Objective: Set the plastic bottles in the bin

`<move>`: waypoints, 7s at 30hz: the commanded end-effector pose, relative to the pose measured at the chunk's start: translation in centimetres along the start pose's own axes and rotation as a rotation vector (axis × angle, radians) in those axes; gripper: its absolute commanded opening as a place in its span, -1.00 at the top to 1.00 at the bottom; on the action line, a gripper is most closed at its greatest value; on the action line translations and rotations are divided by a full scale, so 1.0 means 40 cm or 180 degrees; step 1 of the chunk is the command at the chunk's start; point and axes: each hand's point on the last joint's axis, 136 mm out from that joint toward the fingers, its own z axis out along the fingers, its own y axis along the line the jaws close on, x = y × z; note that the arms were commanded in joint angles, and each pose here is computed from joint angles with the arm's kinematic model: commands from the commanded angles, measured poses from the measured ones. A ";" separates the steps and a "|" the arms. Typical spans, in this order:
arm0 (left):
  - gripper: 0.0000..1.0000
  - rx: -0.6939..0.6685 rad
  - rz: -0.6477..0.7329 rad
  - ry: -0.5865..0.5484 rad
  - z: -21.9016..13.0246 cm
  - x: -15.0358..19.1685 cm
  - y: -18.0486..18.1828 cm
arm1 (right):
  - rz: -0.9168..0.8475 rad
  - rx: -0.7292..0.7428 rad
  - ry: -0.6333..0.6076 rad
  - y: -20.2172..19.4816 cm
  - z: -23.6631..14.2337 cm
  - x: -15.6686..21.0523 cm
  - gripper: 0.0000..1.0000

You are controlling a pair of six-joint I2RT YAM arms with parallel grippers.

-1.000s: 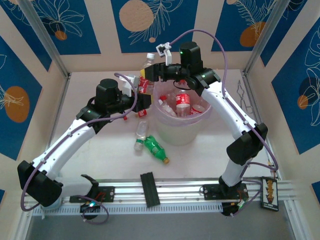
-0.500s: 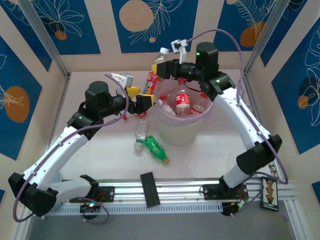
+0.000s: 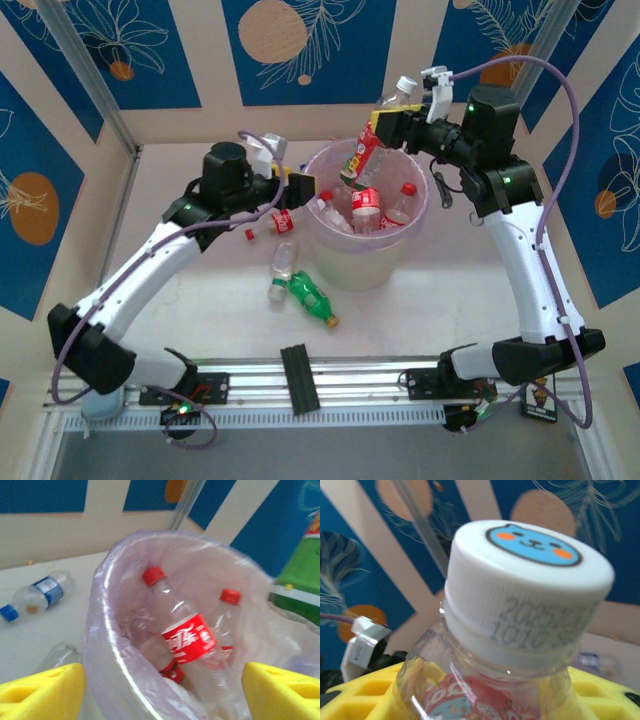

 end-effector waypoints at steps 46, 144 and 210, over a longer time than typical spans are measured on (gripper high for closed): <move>-0.37 -0.0323 0.0180 0.0335 0.081 0.081 0.032 | -0.0526 0.1064 0.1658 -0.173 0.111 0.298 -0.52; -1.00 -0.0719 -0.0021 0.2082 0.257 0.463 0.559 | 0.0637 0.0532 0.0659 -0.171 -0.036 0.229 -0.48; 0.20 -0.0580 -0.0293 -0.0087 -0.107 0.064 0.224 | 0.0547 -0.0511 0.0563 0.029 0.069 0.150 -0.47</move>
